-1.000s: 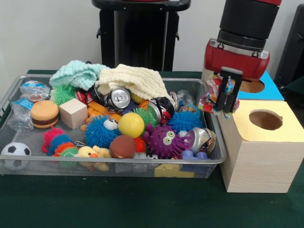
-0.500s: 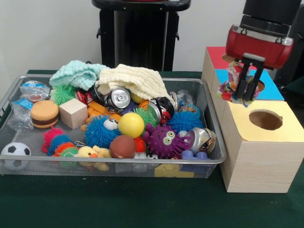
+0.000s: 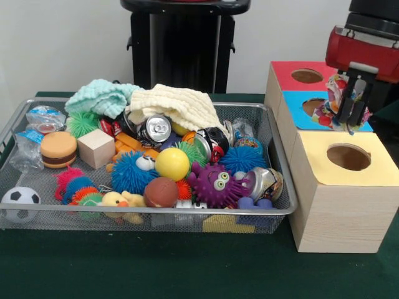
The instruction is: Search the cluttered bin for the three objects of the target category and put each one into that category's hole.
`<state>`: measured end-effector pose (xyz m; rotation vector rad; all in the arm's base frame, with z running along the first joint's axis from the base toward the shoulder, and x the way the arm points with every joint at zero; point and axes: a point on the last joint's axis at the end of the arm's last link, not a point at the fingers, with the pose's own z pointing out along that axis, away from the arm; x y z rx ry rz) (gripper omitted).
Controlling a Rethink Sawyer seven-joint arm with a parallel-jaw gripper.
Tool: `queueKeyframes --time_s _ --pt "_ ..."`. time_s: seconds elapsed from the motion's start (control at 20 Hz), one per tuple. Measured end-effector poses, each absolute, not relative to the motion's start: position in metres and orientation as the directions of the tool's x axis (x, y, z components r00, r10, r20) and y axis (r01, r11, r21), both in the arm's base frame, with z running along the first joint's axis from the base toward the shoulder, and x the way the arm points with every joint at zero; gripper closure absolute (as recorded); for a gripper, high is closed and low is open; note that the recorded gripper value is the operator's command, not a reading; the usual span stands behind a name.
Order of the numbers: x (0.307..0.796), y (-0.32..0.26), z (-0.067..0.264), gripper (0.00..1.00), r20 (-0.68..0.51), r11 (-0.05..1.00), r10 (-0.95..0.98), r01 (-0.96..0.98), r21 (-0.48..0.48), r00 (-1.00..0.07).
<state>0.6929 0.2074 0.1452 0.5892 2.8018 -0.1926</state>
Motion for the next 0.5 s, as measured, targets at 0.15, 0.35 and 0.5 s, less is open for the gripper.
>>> queueKeyframes --time_s 0.15,0.35,0.5 --pt "0.691 0.208 0.136 1.00 -0.280 0.903 0.388 0.424 -0.077 -0.878" --pt "0.688 0.207 0.125 1.00 -0.268 0.898 0.397 0.432 -0.085 -0.878" --pt "0.687 0.206 0.116 1.00 -0.265 0.898 0.395 0.431 -0.092 -0.880"
